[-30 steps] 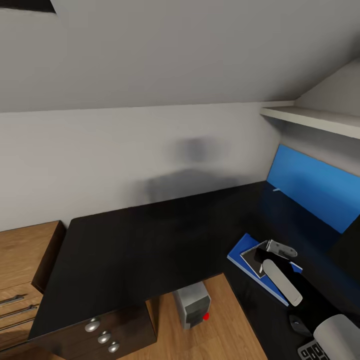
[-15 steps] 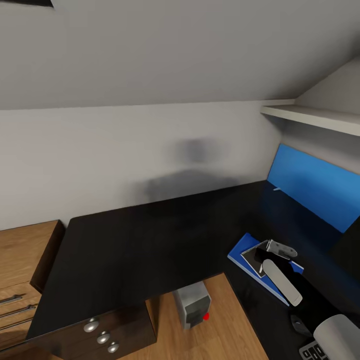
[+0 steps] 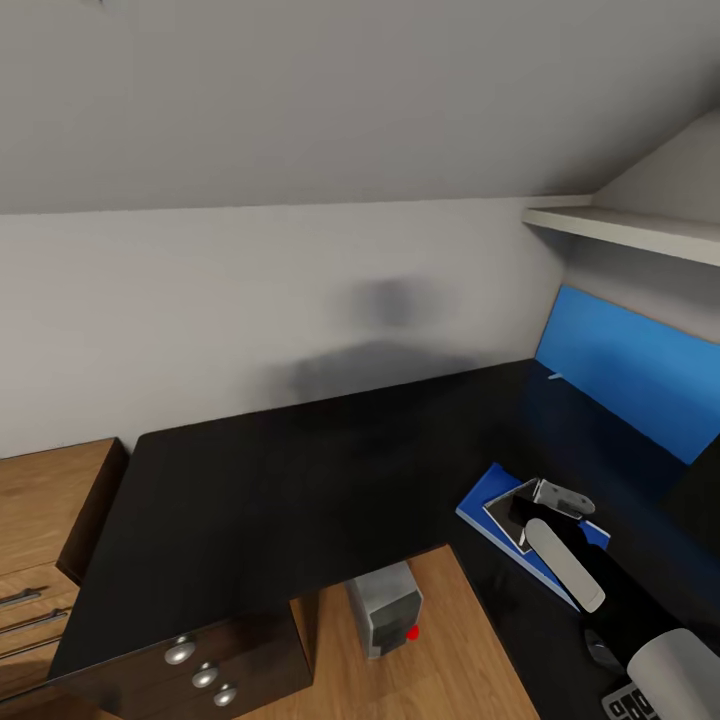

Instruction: In the bedroom, organize the workspace by keeping the computer under the desk, ensuring the monitor is on the desk, placing the keyboard on the desk next to the monitor, placing the mouse on the desk next to the keyboard, moving the folder from the swivel chair onto the desk next to the mouse, stacking the notebook on top of the folder with the pen on top of the notebook, and positioning the swivel chair next to the desk.

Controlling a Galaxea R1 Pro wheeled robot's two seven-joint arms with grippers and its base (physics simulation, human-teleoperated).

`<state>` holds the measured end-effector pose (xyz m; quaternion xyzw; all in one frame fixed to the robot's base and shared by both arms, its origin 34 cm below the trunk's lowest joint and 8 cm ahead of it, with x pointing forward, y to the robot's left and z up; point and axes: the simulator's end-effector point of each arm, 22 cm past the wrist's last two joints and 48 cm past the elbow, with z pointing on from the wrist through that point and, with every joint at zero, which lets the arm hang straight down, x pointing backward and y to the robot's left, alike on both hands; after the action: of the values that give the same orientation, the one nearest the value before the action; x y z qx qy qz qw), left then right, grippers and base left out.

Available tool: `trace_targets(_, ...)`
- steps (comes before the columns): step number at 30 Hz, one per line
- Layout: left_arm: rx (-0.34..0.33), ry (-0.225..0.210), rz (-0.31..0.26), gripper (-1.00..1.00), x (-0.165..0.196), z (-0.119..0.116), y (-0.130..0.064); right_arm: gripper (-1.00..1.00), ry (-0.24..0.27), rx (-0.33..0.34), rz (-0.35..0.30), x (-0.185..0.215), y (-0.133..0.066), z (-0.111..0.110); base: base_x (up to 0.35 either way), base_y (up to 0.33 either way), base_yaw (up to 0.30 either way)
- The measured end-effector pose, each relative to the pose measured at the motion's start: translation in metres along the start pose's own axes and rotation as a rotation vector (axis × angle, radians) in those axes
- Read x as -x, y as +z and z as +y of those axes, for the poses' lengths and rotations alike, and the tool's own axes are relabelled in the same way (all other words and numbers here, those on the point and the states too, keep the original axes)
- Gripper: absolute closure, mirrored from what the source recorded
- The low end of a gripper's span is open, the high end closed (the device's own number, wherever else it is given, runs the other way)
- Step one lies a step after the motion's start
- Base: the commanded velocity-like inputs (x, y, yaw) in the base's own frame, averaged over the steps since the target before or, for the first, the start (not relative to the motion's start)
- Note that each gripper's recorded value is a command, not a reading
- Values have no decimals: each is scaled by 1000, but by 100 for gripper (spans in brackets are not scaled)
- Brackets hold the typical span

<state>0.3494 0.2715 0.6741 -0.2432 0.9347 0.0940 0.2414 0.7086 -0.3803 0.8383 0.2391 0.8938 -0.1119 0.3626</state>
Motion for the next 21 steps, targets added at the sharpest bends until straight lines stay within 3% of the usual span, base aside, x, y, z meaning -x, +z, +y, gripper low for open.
trace_targets(12,5,5,3,-100,-3,2,1,100,0,1,0,0,0,1,0,0,0)
trace_targets(21,6,7,6,-100,-5,3,1,100,1,-1,-1,0,0,0,99,0,0)
